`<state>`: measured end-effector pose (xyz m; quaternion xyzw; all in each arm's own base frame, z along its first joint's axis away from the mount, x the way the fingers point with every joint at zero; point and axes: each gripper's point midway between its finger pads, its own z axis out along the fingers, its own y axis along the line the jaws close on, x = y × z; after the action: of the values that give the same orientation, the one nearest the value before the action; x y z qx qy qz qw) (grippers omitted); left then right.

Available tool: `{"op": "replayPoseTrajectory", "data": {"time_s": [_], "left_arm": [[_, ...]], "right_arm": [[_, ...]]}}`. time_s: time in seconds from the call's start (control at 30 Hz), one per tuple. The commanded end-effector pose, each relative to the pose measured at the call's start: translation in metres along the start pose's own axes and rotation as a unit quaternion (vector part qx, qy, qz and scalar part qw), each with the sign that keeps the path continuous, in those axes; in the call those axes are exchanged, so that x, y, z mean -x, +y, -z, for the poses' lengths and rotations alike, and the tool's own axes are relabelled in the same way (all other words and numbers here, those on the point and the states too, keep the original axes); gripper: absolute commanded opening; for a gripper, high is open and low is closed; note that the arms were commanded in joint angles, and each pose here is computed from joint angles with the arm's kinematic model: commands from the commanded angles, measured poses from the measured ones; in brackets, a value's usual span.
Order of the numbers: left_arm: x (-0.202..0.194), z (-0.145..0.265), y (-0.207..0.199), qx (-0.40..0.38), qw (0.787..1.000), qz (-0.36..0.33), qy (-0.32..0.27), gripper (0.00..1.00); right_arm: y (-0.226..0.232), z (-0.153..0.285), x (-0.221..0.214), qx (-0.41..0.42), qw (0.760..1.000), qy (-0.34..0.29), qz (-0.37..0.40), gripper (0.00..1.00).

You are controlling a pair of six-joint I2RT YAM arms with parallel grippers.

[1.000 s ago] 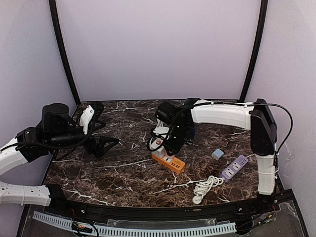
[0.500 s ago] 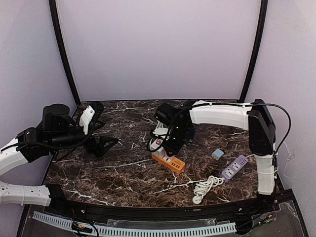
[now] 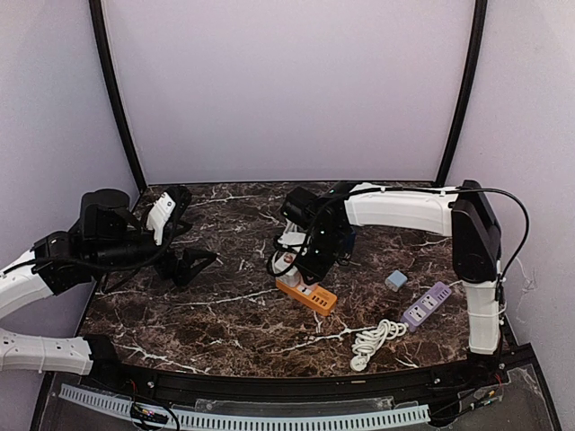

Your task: Insert the plug

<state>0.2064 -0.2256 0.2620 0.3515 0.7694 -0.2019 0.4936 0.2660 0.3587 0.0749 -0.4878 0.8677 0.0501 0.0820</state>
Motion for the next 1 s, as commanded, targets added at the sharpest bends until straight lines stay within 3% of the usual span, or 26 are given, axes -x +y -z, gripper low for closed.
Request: {"op": "replayPoseTrajectory", "data": {"time_s": [0.0,0.7,0.97], "left_arm": [[-0.006,-0.003,0.002,0.006,1.0,-0.006,0.007,0.99],[-0.006,-0.01,0.003,0.007,1.0,-0.019,0.014,0.99],[-0.001,-0.012,0.006,0.015,0.999,-0.038,0.015,0.99]], "right_arm": [[-0.005,-0.024,-0.015,-0.008,0.999,0.042,-0.006,0.0],[0.007,-0.053,-0.03,0.001,0.997,0.077,-0.018,0.0],[0.017,-0.044,-0.006,0.002,0.999,0.05,0.006,0.0]]}}
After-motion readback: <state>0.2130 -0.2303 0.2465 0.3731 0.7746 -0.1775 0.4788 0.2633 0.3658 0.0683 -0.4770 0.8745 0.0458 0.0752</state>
